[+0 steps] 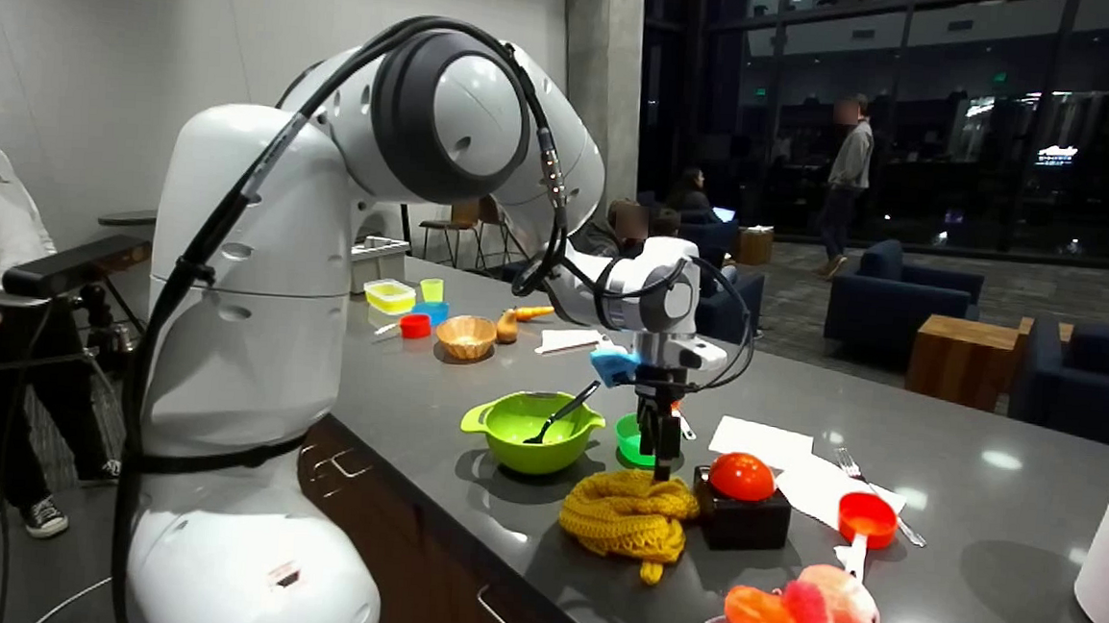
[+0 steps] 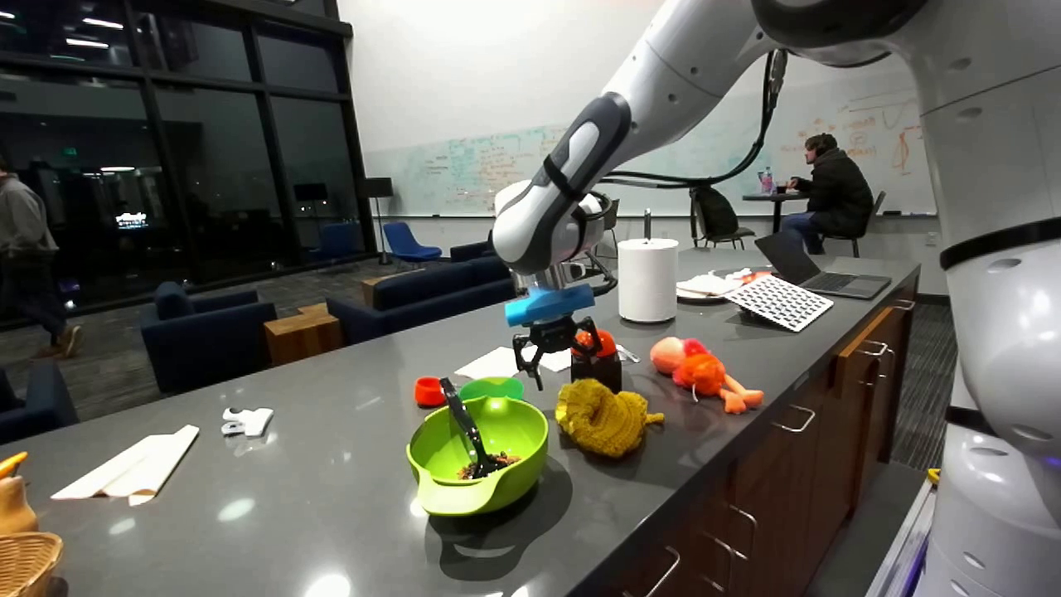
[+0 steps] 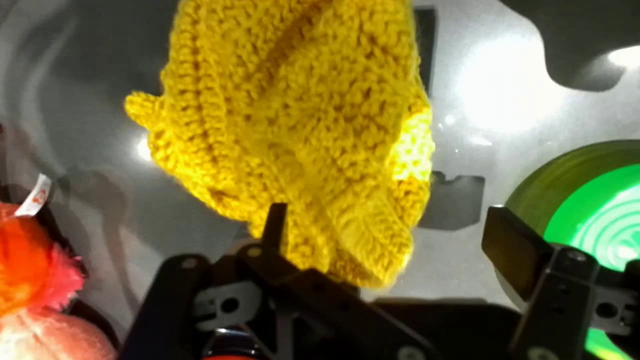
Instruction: Place the orange knitted item to the right of the green bowl
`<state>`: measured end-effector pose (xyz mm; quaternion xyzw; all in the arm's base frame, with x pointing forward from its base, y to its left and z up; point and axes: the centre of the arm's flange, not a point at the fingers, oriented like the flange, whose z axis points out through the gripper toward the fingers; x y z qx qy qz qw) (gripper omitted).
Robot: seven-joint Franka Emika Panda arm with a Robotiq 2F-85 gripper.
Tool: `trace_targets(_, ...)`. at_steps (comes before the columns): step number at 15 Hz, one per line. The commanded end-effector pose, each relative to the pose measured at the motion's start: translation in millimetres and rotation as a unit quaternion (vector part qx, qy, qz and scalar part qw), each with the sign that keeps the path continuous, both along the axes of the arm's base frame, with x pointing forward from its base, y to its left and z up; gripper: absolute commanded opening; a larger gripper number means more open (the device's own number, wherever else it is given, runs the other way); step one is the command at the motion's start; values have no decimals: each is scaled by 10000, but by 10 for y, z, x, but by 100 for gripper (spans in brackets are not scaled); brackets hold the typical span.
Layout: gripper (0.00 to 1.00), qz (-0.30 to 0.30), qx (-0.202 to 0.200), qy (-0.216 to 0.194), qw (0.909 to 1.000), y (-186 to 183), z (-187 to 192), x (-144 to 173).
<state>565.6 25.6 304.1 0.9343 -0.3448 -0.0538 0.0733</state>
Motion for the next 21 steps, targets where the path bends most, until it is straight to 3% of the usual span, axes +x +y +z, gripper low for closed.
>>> trace_targets(1,100,-22,-151,-154,9998,-37,175,65)
trace_targets(10,100,609,-662,-479,9948,99,631,2)
trace_targets(13,100,1240,-329,-592,9900,200,879,-112)
trace_targets(16,100,1880,209,-690,9795,262,1164,-195)
trace_targets(21,100,2925,1202,-511,9473,143,1728,-335)
